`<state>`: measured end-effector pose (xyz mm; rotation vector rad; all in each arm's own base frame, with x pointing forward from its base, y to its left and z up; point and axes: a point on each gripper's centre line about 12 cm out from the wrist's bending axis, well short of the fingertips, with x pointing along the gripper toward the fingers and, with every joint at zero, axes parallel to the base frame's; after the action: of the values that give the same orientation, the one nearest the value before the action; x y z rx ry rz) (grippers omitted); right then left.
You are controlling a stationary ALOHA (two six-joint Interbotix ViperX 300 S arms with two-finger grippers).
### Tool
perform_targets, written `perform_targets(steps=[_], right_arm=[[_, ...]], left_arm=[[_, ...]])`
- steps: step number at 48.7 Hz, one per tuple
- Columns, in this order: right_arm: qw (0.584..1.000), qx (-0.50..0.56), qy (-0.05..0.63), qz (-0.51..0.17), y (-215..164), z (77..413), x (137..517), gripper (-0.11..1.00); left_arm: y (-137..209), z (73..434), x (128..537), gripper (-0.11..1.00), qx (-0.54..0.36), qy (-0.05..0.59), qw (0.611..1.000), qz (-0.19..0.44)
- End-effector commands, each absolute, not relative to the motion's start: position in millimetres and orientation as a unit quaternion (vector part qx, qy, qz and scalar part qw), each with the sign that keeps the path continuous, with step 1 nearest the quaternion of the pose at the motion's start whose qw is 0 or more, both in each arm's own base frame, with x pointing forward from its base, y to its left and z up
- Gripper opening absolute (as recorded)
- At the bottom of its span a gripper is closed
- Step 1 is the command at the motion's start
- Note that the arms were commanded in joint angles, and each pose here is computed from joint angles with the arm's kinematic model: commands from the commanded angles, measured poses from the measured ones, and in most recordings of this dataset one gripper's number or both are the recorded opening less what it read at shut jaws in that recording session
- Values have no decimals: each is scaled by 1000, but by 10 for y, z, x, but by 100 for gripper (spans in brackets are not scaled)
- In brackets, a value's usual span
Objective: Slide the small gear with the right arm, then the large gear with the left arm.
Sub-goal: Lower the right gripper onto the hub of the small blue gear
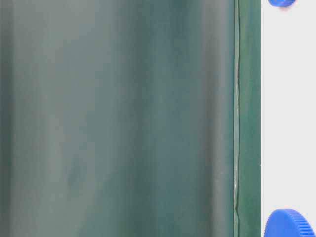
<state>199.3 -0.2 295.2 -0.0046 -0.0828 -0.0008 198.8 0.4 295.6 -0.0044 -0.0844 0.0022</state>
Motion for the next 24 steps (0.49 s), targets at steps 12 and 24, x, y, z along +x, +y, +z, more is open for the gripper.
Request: perform_targets(steps=[12,24], right_arm=[[1000,7,21,-8,-33,3005,2105,53],[994,35,94,-51,-202,2861,2092,53]], left_arm=[[15,2933,2011,0,-1,-9,1000,4],[98,2852,2021,0,-4,22,999,25]])
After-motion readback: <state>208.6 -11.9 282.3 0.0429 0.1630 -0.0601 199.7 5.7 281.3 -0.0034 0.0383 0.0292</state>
